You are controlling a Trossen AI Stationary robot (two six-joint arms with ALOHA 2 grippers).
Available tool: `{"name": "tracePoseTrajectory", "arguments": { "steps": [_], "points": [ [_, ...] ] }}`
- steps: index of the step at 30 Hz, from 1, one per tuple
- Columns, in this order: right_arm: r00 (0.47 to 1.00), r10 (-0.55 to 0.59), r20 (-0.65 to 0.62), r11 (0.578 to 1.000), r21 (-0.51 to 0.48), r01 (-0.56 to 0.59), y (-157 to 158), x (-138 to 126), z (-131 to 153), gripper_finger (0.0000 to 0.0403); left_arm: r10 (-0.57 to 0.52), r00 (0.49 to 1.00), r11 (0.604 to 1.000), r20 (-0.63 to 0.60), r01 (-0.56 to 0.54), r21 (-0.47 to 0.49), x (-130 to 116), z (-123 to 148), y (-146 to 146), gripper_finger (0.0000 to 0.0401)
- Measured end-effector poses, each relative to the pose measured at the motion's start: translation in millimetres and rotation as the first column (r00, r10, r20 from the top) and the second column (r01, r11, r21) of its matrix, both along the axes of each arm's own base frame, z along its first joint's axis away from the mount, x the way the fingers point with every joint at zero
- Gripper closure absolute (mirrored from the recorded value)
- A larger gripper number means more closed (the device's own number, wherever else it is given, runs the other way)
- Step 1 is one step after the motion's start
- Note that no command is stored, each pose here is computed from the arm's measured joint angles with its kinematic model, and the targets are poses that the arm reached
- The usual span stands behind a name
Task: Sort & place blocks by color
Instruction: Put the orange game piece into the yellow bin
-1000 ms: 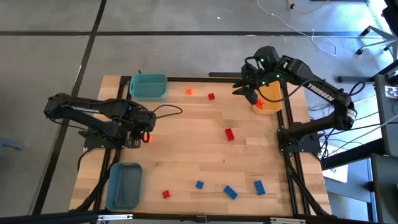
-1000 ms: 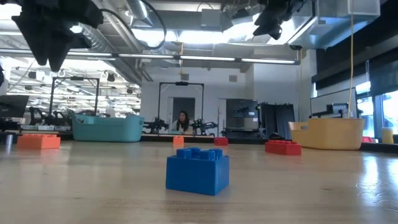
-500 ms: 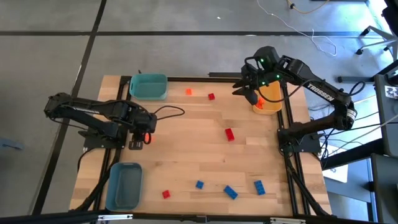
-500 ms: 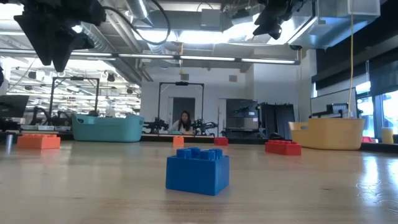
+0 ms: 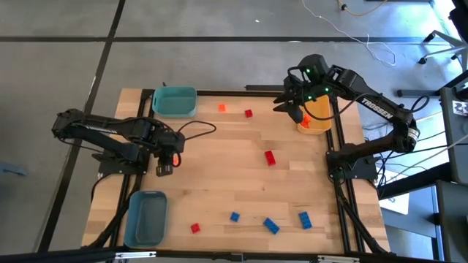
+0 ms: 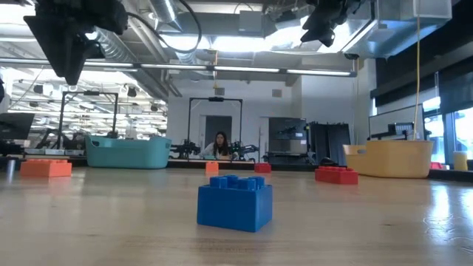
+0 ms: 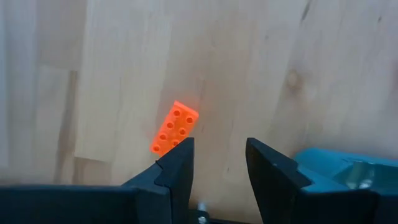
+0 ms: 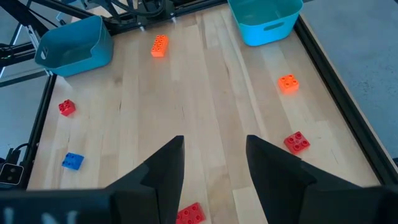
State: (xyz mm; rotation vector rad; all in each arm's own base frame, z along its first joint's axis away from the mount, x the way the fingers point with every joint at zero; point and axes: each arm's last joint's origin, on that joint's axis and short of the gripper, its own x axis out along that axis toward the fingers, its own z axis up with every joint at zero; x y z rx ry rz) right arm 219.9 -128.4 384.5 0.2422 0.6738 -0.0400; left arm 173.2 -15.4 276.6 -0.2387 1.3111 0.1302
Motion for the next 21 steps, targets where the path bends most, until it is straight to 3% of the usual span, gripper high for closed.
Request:
{"name": "tracePoseTrajectory", "arguments": {
  "steps": [6, 13, 21],
  "points": [
    [1.0, 0.0, 0.0, 1.0, 0.0, 0.0, 0.0, 0.0, 0.0, 0.023, 0.043, 0.999, 0.999, -0.006, -0.043, -0.003, -0.4, -0.1, 0.3, 0.0262],
    [1.0, 0.0, 0.0, 1.0, 0.0, 0.0, 0.0, 0.0, 0.0, 0.023, 0.175, 0.984, 0.984, -0.047, -0.176, -0.032, -3.6, -0.8, 0.4, 0.0255],
    [1.0, 0.0, 0.0, 1.0, 0.0, 0.0, 0.0, 0.0, 0.0, 0.023, 0.17, 0.985, 0.985, -0.043, -0.171, -0.028, -3.3, -0.8, 0.5, 0.0177]
  ]
}}
